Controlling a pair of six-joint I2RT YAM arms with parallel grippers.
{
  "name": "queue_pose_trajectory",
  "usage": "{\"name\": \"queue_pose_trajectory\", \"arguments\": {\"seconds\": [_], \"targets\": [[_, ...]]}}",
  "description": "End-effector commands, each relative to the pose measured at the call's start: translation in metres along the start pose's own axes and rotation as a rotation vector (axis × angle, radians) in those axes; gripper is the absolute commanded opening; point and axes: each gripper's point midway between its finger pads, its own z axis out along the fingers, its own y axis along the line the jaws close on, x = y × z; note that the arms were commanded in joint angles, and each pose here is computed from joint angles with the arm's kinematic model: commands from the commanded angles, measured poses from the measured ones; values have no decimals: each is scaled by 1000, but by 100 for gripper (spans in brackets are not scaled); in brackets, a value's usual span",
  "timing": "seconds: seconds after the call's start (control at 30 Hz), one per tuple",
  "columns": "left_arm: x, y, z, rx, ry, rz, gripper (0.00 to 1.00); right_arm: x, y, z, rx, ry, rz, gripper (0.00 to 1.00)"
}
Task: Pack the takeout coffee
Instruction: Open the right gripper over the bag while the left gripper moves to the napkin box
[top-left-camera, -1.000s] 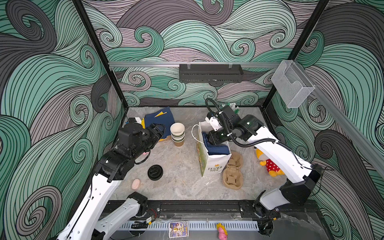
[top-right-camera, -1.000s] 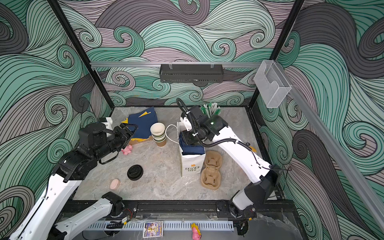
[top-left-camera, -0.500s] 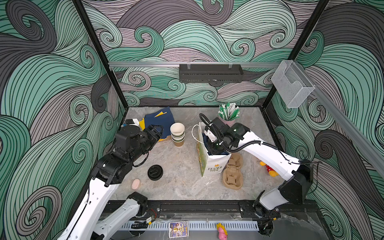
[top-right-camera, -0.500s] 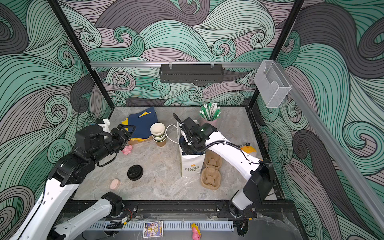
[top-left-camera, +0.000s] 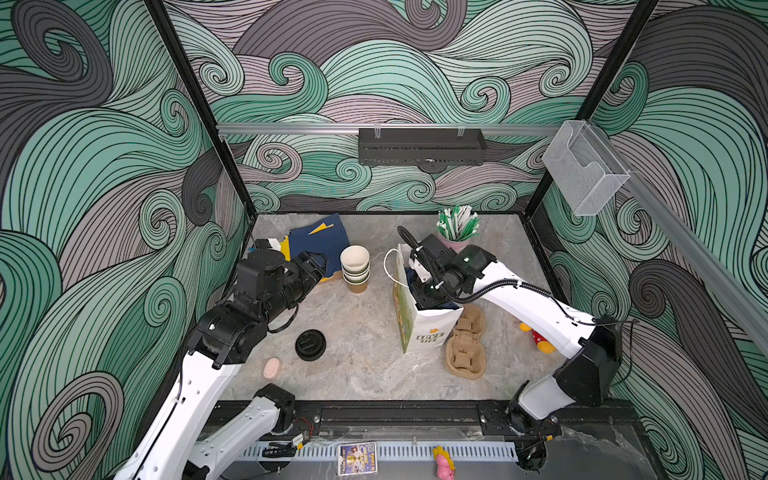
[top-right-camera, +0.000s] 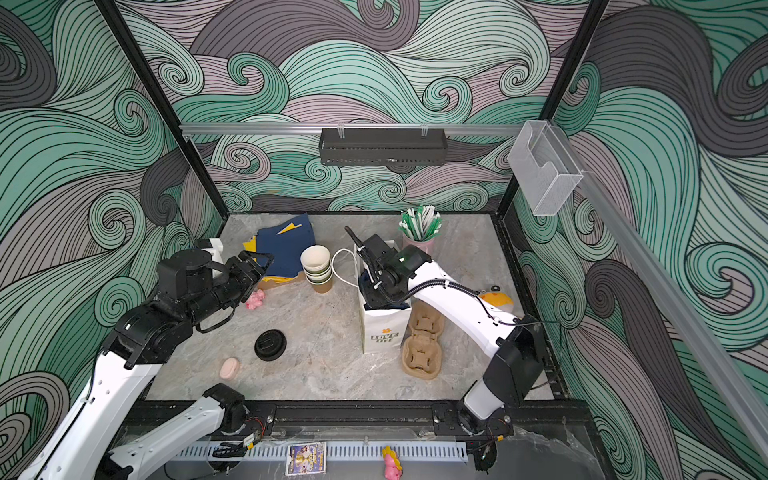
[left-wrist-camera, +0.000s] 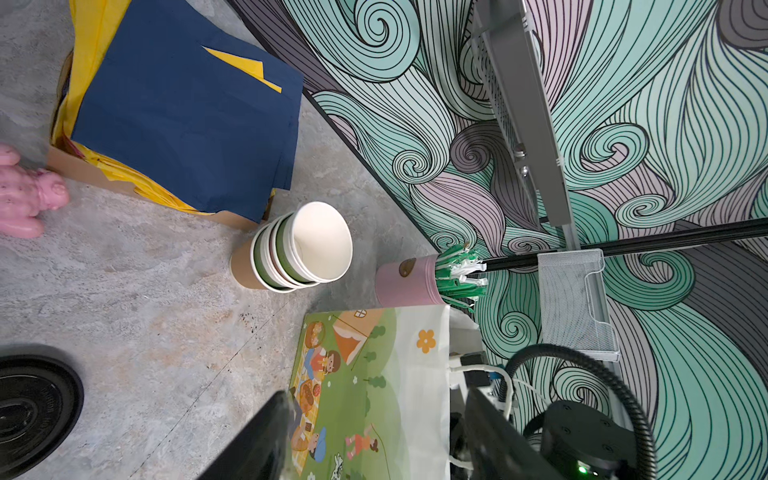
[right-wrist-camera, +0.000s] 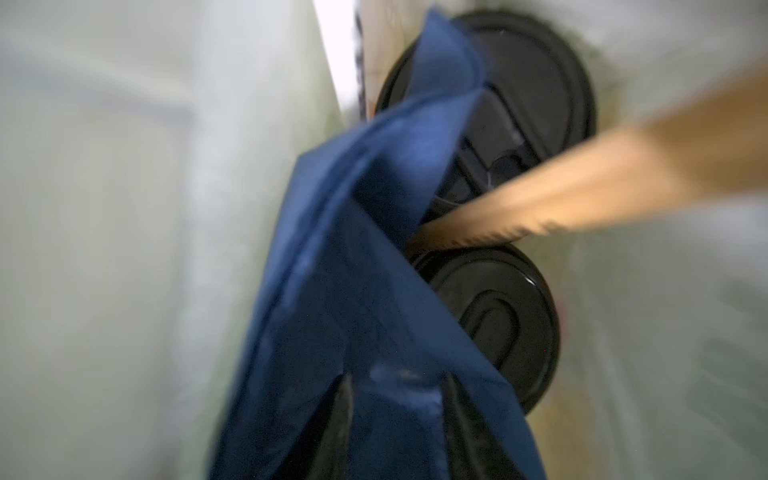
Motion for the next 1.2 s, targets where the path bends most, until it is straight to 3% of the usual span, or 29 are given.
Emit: {"name": "queue_pose_trajectory", "arguments": {"seconds": [0.0, 0.13, 0.33, 0.57, 0.8, 0.93, 1.17], "targets": [[-2, 0, -3, -20, -4, 46, 69, -14, 2, -44, -5, -108, -1, 48], [-1, 2, 3, -34, 6, 67, 69, -18, -2, -82, 1, -199, 14, 53], [0, 7, 17, -84, 25, 126, 69, -26, -5, -137, -7, -348, 9, 53], [-9, 44, 58, -239, 100, 208, 71, -47, 2, -197, -73, -599, -27, 53], [-37, 112, 107, -382, 158, 169, 70, -53, -8, -206, -19, -677, -32, 52], [-51, 153, 128, -484, 197, 133, 62, -56, -8, -201, -9, -668, -40, 52], [-57, 199, 169, -497, 342, -43, 54, -57, 0, -185, -50, -620, -16, 51]]}}
